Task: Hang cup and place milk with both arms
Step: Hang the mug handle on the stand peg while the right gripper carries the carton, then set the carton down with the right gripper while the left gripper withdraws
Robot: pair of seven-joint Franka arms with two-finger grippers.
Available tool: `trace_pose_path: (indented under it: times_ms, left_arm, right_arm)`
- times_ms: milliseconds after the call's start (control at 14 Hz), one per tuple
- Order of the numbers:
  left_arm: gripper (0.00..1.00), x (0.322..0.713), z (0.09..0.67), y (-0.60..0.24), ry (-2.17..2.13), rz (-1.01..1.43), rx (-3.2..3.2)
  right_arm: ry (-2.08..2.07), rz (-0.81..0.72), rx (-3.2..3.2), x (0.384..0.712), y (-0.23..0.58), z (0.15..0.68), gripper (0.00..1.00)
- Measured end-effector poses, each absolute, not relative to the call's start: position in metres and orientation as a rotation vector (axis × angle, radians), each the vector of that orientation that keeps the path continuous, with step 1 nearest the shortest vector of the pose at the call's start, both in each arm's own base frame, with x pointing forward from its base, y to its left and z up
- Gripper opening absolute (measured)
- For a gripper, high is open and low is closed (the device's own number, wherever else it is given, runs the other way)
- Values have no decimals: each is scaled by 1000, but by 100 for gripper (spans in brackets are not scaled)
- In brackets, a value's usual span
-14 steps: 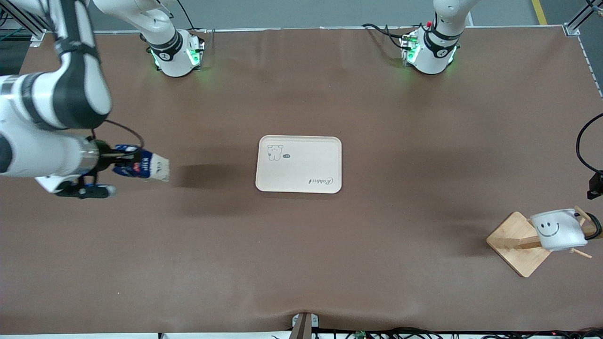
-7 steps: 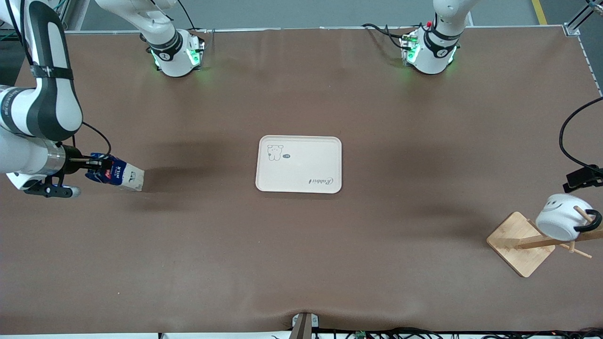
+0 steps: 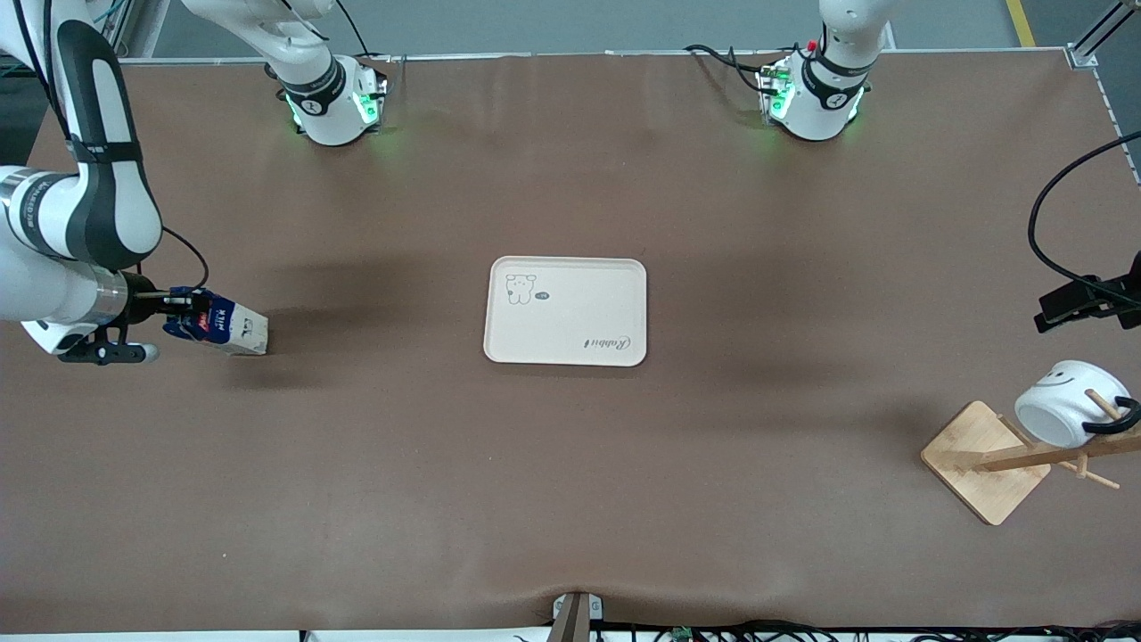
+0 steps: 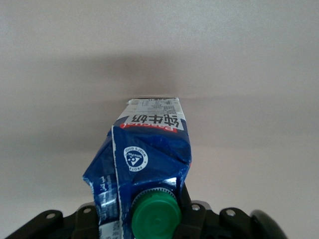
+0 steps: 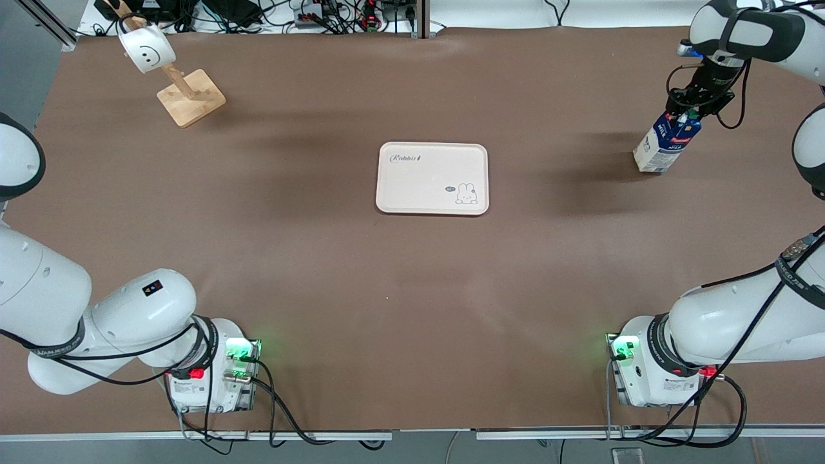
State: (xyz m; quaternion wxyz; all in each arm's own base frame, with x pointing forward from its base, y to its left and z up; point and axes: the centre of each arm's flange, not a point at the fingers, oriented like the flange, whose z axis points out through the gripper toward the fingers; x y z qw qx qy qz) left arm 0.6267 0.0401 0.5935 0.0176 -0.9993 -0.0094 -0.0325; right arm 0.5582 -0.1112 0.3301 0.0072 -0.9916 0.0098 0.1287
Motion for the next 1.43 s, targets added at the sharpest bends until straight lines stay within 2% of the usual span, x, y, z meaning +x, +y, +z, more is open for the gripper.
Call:
trace_pose_path:
  times_ms: [214,286,500,643,1000,1214,1429]
  left_arm:
    - [100,621,598,25,8,-66,-3104]
    - [100,618,603,20,16,-65,-3101]
    - [100,596,637,-25,83,-87,-3070]
    - [100,576,656,-56,119,-76,-3035]
    - [100,546,678,-91,151,-55,-3038]
    - [100,540,679,-75,95,-24,-3094]
    - [100,530,678,-69,68,-9,-3095]
  right_arm:
    - [31,382,-3104,554,-111,329,50]
    - [32,380,-3104,552,-111,329,55]
    - [32,385,-3102,549,-111,322,86]
    - [31,382,-3103,549,-111,322,100]
    - [30,389,-3100,549,-110,327,100]
    - [21,461,-3079,557,-107,359,100]
    - [-18,336,-3110,583,-97,410,100]
